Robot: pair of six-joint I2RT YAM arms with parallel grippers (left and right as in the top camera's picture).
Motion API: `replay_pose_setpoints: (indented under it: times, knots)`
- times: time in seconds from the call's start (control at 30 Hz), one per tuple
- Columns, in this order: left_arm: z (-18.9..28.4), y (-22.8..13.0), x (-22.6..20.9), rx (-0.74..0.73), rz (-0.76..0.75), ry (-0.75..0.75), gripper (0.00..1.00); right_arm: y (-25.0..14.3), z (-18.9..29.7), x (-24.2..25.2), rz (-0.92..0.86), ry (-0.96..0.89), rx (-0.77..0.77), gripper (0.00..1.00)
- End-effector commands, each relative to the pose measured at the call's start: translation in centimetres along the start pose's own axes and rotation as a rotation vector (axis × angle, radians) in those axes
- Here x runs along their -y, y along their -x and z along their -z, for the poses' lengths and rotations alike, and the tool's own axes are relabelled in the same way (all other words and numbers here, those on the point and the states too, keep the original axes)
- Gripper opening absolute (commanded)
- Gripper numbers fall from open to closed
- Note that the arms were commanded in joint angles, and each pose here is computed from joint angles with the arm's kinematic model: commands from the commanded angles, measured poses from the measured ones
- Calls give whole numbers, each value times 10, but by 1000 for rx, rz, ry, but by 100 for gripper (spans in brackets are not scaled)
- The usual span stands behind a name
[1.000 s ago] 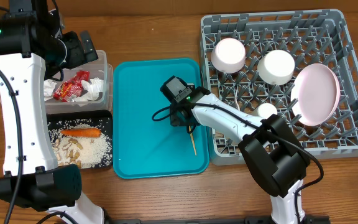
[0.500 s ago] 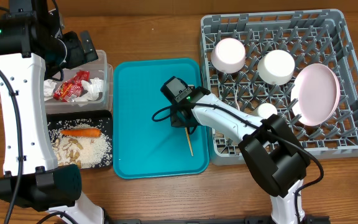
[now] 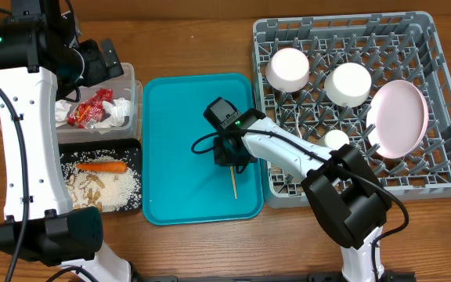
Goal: Sort waste into correct bins and load items into the dishwasher
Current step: 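Lower the right gripper and grasp the wooden chopstick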
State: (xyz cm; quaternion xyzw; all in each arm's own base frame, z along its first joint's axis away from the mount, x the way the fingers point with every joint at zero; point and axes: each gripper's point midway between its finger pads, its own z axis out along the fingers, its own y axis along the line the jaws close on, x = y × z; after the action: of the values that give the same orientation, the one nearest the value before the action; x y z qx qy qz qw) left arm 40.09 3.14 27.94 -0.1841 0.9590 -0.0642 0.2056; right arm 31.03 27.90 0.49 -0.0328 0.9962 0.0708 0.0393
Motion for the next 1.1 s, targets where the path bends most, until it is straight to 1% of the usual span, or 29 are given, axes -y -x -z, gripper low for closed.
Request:
replay_pose_setpoints:
  times: [0.0,0.1,0.27,0.37,0.47,0.5,0.57,0.93,1.07]
  knots:
    - [4,2,3,14,-8,-9,100,-16,-16,4,4,-7,-69,20]
    - [4,2,3,14,-8,-9,100,-16,-16,3,3,-6,-68,17]
    - [4,2,3,14,-8,-9,100,-15,-16,3,4,-4,-66,16]
    - [4,2,3,14,-8,-9,100,-15,-16,3,4,-3,-62,21]
    - [4,2,3,14,-8,-9,100,-10,-16,3,7,-9,-40,23]
    - [4,2,3,14,-8,-9,100,-8,-16,2,14,-6,-29,26]
    - [4,2,3,14,-8,-9,100,-6,-16,1,35,0,-23,27]
    - [4,2,3,14,-8,-9,100,3,-16,-6,86,24,14,27]
    - [4,2,3,14,-8,-9,100,5,-16,-5,86,18,23,25]
